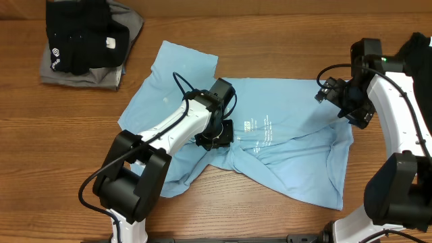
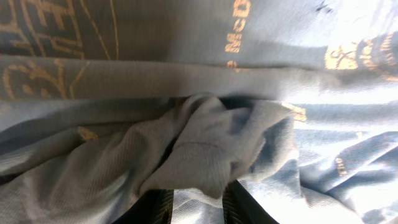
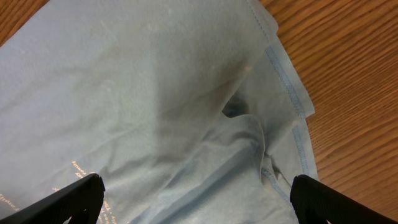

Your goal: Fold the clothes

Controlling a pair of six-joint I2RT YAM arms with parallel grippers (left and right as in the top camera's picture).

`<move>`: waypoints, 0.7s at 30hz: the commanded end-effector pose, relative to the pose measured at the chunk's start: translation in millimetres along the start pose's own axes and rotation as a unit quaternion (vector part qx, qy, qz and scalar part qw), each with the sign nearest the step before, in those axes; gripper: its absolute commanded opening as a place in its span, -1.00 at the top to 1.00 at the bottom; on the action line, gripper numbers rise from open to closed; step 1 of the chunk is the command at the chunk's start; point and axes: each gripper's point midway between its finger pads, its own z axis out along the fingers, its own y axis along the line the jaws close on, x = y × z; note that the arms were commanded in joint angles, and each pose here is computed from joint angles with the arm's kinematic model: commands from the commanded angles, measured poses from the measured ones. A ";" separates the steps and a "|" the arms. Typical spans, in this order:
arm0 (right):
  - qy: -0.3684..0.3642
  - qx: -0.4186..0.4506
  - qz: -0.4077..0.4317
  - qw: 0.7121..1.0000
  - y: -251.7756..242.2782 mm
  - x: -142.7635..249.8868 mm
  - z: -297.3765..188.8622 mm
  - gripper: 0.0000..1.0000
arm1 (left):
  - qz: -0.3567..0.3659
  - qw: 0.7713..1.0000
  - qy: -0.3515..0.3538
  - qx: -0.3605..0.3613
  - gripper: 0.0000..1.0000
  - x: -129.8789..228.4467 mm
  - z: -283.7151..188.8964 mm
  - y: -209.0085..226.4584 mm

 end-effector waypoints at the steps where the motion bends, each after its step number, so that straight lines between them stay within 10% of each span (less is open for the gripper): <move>1: 0.003 -0.001 0.001 1.000 0.0 -0.1 2.7 -1.00 | 0.011 1.000 0.008 -0.005 0.40 4.6 7.2 1.9; 21: 0.004 0.000 0.001 1.000 -0.3 0.4 2.7 -1.00 | 0.042 0.999 -0.004 0.001 0.35 6.6 11.7 -12.0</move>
